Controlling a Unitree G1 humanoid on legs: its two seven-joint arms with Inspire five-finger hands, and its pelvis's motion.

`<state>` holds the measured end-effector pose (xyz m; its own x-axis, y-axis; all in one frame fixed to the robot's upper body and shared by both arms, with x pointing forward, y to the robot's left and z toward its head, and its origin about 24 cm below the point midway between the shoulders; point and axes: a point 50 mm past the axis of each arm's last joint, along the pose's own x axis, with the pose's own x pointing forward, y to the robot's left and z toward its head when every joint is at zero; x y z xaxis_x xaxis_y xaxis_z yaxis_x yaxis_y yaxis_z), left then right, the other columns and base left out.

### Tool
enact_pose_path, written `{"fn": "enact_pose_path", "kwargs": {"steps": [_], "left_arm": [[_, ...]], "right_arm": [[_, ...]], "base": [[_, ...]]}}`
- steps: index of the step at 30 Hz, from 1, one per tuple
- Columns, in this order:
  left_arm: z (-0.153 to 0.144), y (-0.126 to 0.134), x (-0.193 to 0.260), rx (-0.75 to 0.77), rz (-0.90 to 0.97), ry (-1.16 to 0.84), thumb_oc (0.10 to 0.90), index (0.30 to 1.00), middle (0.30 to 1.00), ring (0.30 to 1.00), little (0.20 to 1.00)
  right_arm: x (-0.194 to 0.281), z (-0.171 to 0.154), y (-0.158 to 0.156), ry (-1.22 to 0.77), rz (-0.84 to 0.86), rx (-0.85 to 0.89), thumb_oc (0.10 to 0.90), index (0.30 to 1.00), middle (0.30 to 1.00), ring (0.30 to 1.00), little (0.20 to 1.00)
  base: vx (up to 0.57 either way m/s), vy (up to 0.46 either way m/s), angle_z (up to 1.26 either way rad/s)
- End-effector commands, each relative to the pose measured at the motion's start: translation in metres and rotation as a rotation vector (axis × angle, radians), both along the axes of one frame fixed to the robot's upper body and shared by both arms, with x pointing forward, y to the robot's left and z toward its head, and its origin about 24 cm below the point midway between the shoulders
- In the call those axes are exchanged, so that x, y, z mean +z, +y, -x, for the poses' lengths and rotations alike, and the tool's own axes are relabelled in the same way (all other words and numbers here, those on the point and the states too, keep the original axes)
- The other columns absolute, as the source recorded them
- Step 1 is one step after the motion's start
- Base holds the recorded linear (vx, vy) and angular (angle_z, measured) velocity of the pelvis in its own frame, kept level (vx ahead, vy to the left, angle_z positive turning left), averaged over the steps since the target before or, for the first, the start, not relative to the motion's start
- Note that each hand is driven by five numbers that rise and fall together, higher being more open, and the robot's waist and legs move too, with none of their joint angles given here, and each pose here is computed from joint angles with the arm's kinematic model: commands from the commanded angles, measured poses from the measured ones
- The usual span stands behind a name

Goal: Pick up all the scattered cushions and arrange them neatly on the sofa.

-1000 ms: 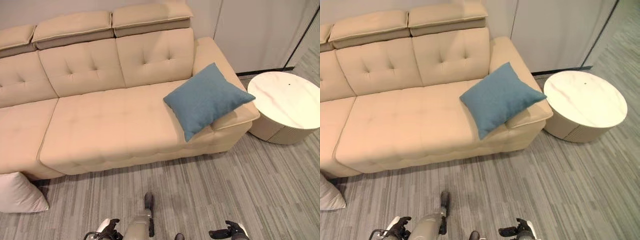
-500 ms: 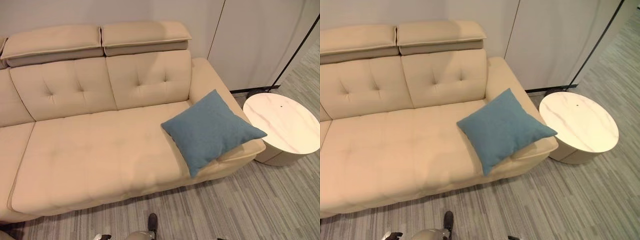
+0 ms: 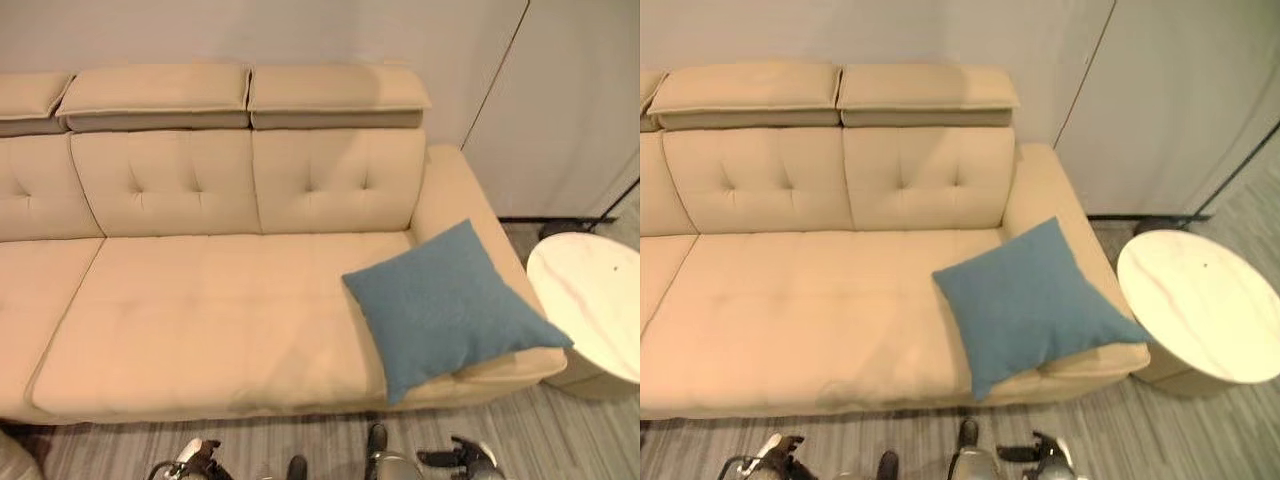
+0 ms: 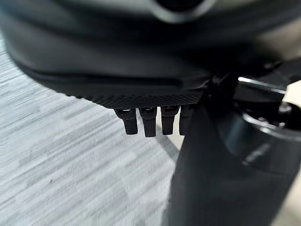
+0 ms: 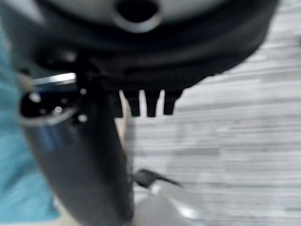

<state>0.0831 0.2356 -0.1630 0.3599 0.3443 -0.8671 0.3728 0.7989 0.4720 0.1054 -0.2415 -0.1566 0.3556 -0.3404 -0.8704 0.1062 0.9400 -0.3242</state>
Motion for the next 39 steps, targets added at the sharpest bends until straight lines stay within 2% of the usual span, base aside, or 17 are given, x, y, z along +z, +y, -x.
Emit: {"fn": "enact_pose_path", "kwargs": {"steps": [1,5,6,9,11,12,13,14,17,21,24,26,31,32,34,37,39], "left_arm": [[-0.008,-0.001,0.002,0.033,-0.014,-0.032,0.8,0.9,0.9,0.9,0.9],[-0.013,-0.005,0.002,0.052,-0.02,-0.067,0.8,0.9,0.9,0.9,0.9],[-0.015,-0.005,0.003,0.103,-0.019,-0.101,0.8,0.9,0.9,0.9,0.9],[-0.012,-0.01,0.002,0.146,-0.001,-0.116,0.8,0.9,0.9,0.9,0.9],[-0.01,-0.014,0.001,0.131,0.003,-0.111,0.8,0.9,0.9,0.9,0.9],[-0.01,-0.017,0.0,0.114,0.012,-0.105,0.8,0.9,0.9,0.9,0.9],[-0.01,-0.018,0.0,0.113,0.014,-0.105,0.8,0.9,0.9,0.9,0.9],[-0.002,-0.019,-0.003,0.097,0.012,-0.069,0.8,0.9,0.9,0.9,0.9],[0.009,-0.012,-0.003,0.078,-0.001,-0.034,0.8,0.9,0.9,0.9,0.9],[0.017,-0.005,-0.003,0.087,-0.006,-0.008,0.8,0.9,0.9,0.9,0.9],[0.023,0.0,-0.003,0.065,-0.014,0.016,0.8,0.9,0.9,0.9,0.9],[0.022,0.0,-0.003,0.039,-0.012,0.019,0.8,0.9,0.9,0.9,0.9],[0.021,-0.008,-0.005,0.01,0.01,0.02,0.8,0.9,0.9,0.9,0.9],[0.028,0.005,-0.003,0.007,-0.009,0.057,0.8,0.9,0.9,0.9,0.9],[0.028,0.001,-0.004,0.015,0.003,0.054,0.8,0.9,0.9,0.9,0.9],[0.035,-0.014,-0.008,0.016,0.039,0.058,0.8,0.9,0.9,0.9,0.9],[0.039,-0.015,-0.009,0.017,0.034,0.072,0.8,0.9,0.9,0.9,0.9]], "right_arm": [[0.008,-0.008,-0.021,-0.032,0.1,-0.016,0.8,0.9,0.9,0.9,0.9],[0.015,-0.019,-0.026,-0.09,0.164,-0.048,0.8,0.9,0.9,0.9,0.9],[0.024,-0.009,-0.057,-0.156,0.166,-0.286,0.8,0.9,0.9,0.9,0.9],[0.046,-0.008,-0.098,-0.285,0.252,-0.549,0.8,0.9,0.9,0.9,0.9],[0.054,0.0,-0.115,-0.304,0.304,-0.61,0.8,0.9,0.9,0.9,0.9],[0.08,-0.002,-0.149,-0.394,0.39,-0.705,0.8,0.9,0.9,0.9,0.9],[0.081,-0.001,-0.15,-0.395,0.391,-0.706,0.8,0.9,0.9,0.9,0.9],[0.119,0.001,-0.19,-0.492,0.498,-0.751,0.8,0.9,0.9,0.9,0.9],[0.184,0.016,-0.242,-0.592,0.709,-0.761,0.8,0.9,0.9,0.9,0.9],[0.26,-0.009,-0.27,-0.735,0.854,-0.661,0.8,0.9,0.9,0.9,0.9],[0.312,-0.041,-0.276,-0.838,0.884,-0.551,0.8,0.9,0.9,0.9,0.9],[0.324,-0.089,-0.262,-0.81,0.838,-0.415,0.8,0.9,0.9,0.9,0.9],[0.311,-0.151,-0.224,-0.806,0.716,-0.276,0.8,0.9,0.9,0.9,0.9],[0.392,-0.146,-0.241,-0.861,0.838,-0.268,0.8,0.9,0.9,0.9,0.9],[0.398,-0.15,-0.239,-0.869,0.843,-0.257,0.8,0.9,0.9,0.9,0.9],[0.278,-0.152,-0.211,-0.714,0.722,-0.156,0.8,0.9,0.9,0.9,0.9],[0.256,-0.157,-0.193,-0.729,0.685,-0.112,0.8,0.9,0.9,0.9,0.9]], "base": [[0.13,-0.251,-0.01],[0.0,-0.223,0.15],[0.01,-0.09,-0.02],[0.11,-0.011,0.03],[0.14,0.096,0.07],[0.07,0.059,0.03],[0.14,0.152,-0.01],[0.12,0.125,-0.14],[0.11,0.128,-0.07],[0.03,0.065,-0.12],[0.04,0.037,-0.23],[0.03,0.033,-0.16],[0.02,0.024,0.05],[0.02,0.014,0.18],[0.01,0.002,0.25],[-0.02,0.038,0.32],[-0.02,0.054,0.06]]}}
